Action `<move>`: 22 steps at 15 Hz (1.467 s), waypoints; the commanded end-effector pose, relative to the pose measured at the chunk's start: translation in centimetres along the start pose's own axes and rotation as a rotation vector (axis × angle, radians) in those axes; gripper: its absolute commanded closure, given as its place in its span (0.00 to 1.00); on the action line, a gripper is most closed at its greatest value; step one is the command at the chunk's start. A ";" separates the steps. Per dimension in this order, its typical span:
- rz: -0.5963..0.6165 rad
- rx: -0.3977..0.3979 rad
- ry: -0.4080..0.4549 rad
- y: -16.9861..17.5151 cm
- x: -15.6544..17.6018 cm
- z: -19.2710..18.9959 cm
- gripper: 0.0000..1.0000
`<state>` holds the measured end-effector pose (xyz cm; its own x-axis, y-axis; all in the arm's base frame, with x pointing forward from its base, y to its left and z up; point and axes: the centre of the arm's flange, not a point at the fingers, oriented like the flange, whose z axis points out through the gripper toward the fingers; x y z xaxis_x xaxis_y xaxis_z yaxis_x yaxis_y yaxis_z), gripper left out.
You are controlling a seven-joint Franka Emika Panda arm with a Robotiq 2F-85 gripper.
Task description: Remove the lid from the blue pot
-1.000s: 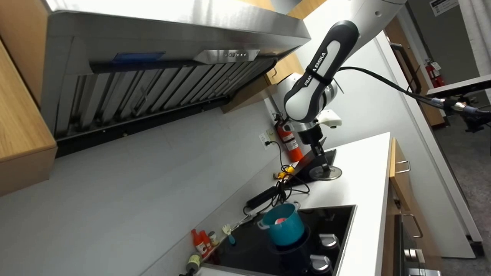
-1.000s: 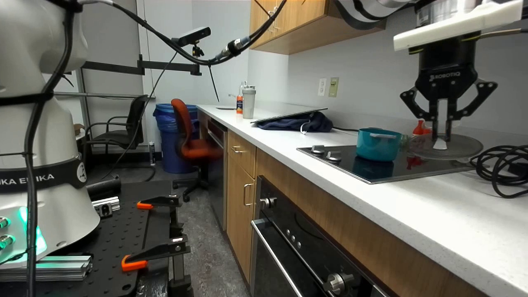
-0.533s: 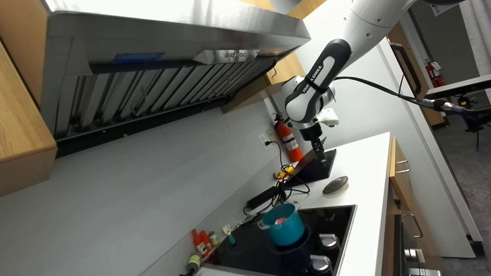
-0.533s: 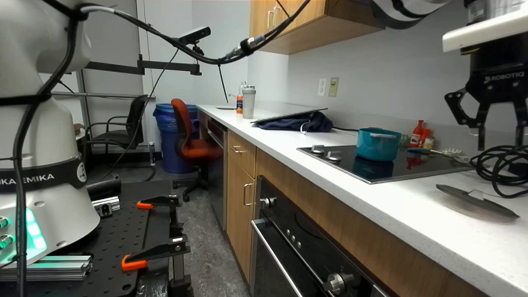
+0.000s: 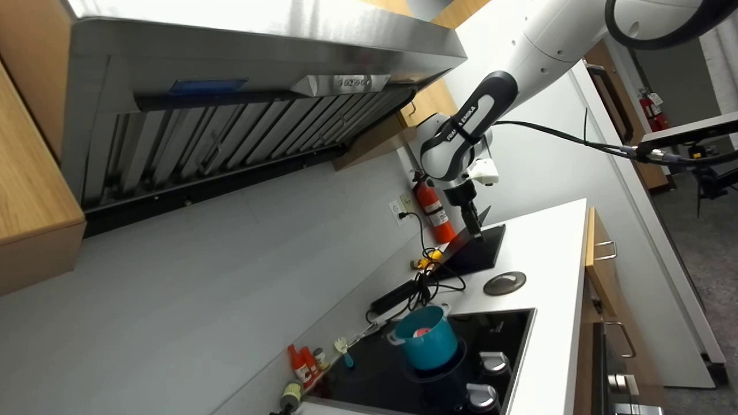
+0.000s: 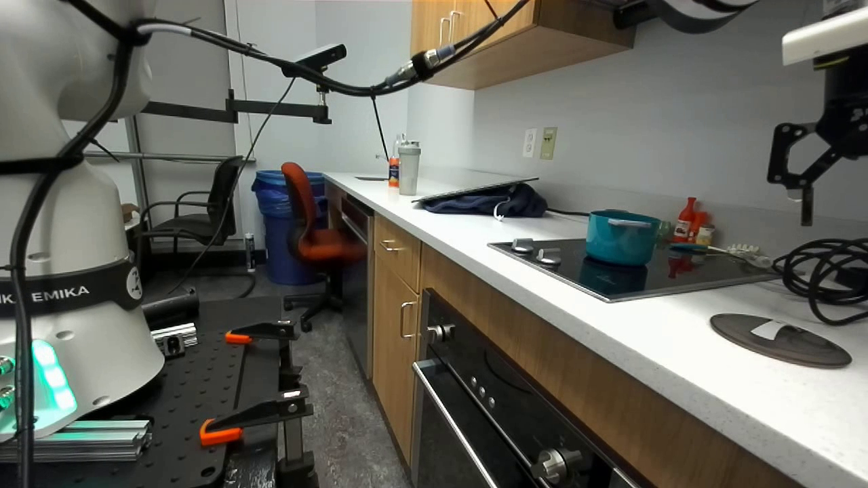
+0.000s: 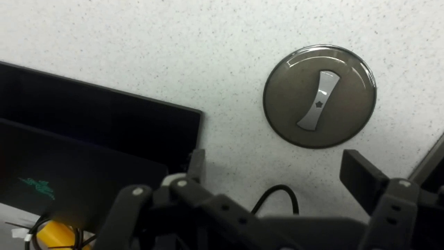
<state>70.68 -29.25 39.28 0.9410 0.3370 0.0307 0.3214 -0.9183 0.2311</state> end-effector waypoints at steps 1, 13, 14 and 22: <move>0.000 0.001 -0.003 0.1 0.1 -0.1 0.00; 0.000 -0.002 -0.003 0.5 0.6 0.0 0.00; 0.000 -0.002 -0.003 0.5 0.6 0.0 0.00; 0.000 -0.002 -0.003 0.5 0.6 0.0 0.00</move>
<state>71.39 -29.49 39.40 0.9414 0.3363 0.0281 0.3209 -0.9179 0.2333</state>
